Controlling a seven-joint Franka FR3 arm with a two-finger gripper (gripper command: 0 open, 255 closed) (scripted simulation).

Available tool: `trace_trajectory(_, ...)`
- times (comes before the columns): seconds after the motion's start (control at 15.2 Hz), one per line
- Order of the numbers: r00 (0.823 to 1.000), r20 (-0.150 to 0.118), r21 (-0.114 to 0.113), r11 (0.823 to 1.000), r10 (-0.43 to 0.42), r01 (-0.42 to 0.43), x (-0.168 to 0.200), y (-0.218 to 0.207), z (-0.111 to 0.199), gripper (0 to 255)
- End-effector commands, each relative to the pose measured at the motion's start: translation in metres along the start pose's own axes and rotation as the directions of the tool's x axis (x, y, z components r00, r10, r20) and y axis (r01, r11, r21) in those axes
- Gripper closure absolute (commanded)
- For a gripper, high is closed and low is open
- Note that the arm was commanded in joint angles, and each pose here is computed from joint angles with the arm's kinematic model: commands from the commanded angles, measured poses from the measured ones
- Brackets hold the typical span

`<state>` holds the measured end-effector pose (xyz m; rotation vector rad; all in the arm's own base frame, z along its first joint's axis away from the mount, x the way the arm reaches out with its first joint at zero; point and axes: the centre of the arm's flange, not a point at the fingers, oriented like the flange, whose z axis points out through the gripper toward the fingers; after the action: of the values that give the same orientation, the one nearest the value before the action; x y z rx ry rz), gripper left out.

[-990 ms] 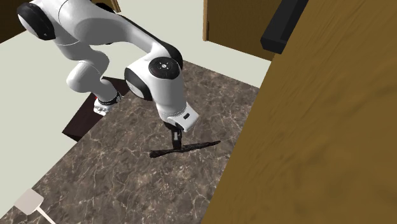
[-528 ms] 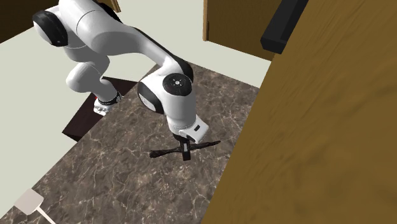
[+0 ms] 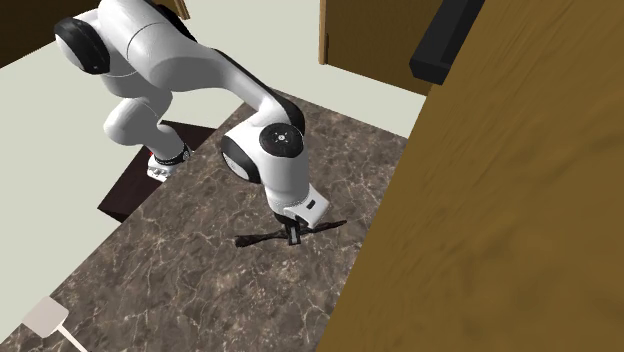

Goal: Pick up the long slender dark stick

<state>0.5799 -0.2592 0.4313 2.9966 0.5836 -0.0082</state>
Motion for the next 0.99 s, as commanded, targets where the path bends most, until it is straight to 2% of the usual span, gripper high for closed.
trace_trajectory(0.0,1.0,0.003,-0.002,1.0,0.004,-0.004,-0.001,0.002,0.004,255)
trace_trajectory(0.4,1.0,0.003,-0.002,1.0,0.004,-0.004,-0.002,0.002,0.004,255)
trace_trajectory(0.92,1.0,0.003,-0.002,1.0,0.004,-0.004,-0.003,0.006,-0.038,255)
